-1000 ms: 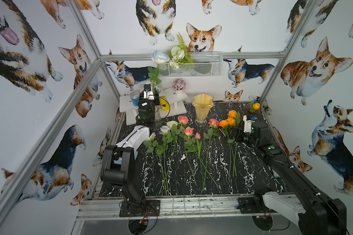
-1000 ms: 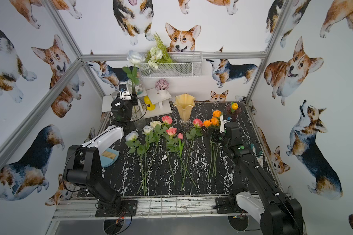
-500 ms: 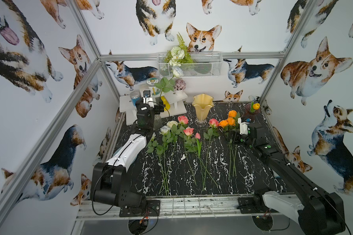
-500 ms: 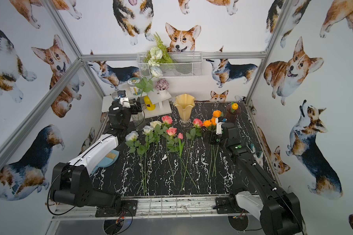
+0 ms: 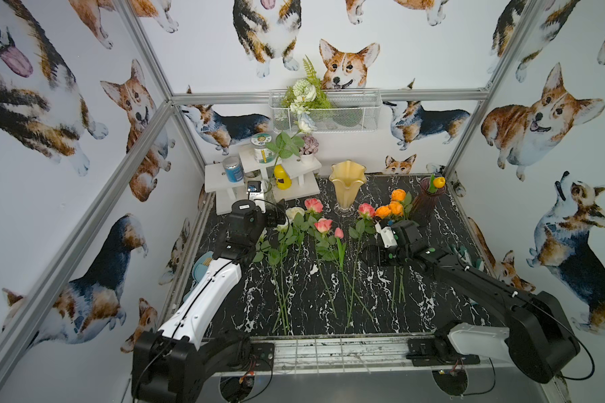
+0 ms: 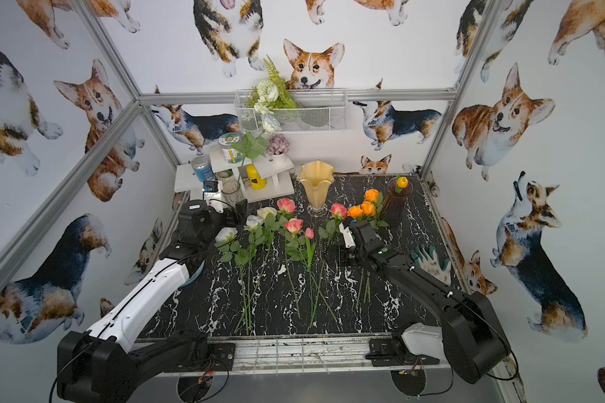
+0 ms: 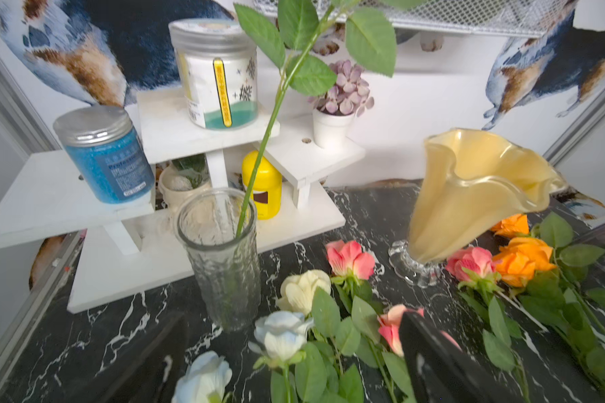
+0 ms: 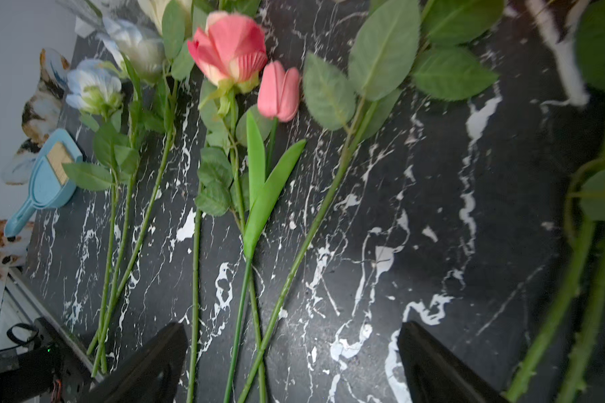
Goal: Arrange the flowers in different vases according to their variety
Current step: Pick up the flower at the center of the board.
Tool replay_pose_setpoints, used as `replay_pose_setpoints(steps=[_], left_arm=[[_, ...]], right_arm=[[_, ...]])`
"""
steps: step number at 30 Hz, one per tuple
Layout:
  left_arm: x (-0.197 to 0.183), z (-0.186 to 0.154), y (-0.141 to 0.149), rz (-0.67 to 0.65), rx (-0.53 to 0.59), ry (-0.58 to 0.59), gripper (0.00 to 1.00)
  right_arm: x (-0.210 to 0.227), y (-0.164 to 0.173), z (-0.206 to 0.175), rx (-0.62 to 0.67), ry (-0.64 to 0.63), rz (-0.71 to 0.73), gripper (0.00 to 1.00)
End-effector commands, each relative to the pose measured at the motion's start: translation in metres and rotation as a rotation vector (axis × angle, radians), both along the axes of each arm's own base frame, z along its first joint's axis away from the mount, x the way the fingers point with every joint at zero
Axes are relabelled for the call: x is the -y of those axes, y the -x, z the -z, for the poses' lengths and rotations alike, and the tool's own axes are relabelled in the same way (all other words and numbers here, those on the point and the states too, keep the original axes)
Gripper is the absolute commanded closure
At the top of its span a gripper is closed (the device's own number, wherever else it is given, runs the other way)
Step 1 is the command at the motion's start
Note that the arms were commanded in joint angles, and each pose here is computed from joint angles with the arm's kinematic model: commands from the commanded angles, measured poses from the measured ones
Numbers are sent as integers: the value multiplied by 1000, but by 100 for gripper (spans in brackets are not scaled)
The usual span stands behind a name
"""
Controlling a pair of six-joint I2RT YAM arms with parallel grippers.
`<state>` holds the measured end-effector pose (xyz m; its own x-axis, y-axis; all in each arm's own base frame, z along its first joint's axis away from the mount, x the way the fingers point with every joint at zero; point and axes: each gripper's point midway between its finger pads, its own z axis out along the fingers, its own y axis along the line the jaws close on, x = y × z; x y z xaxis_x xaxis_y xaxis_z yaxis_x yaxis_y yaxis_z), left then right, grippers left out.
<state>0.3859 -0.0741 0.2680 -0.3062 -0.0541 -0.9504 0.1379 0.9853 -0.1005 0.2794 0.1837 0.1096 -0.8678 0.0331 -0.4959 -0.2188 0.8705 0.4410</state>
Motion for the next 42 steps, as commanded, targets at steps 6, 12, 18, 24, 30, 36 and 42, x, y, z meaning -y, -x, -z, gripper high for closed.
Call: replay_pose_setpoints(steps=[6,12,18,24,30,36,42], left_arm=[[5,35,38,35,-140,81,0],[0,59,51,22,-193,62,0],[-1,67,56,18,-214,62,0],[-5,72,58,3,-232,52,0],[-4,74,57,-1,-238,60,0],[-4,76,58,-1,-246,67,0],[-2,79,58,8,-258,72,0]], right_arm=[[-18,19,31,-130,98,28,5],[-32,12,43,-169,188,69,14],[-31,1,57,-199,246,135,35],[-35,-12,60,-194,264,181,49],[-37,-22,67,-192,294,199,53],[-36,-27,79,-206,344,203,60],[-37,-29,89,-229,369,202,64]])
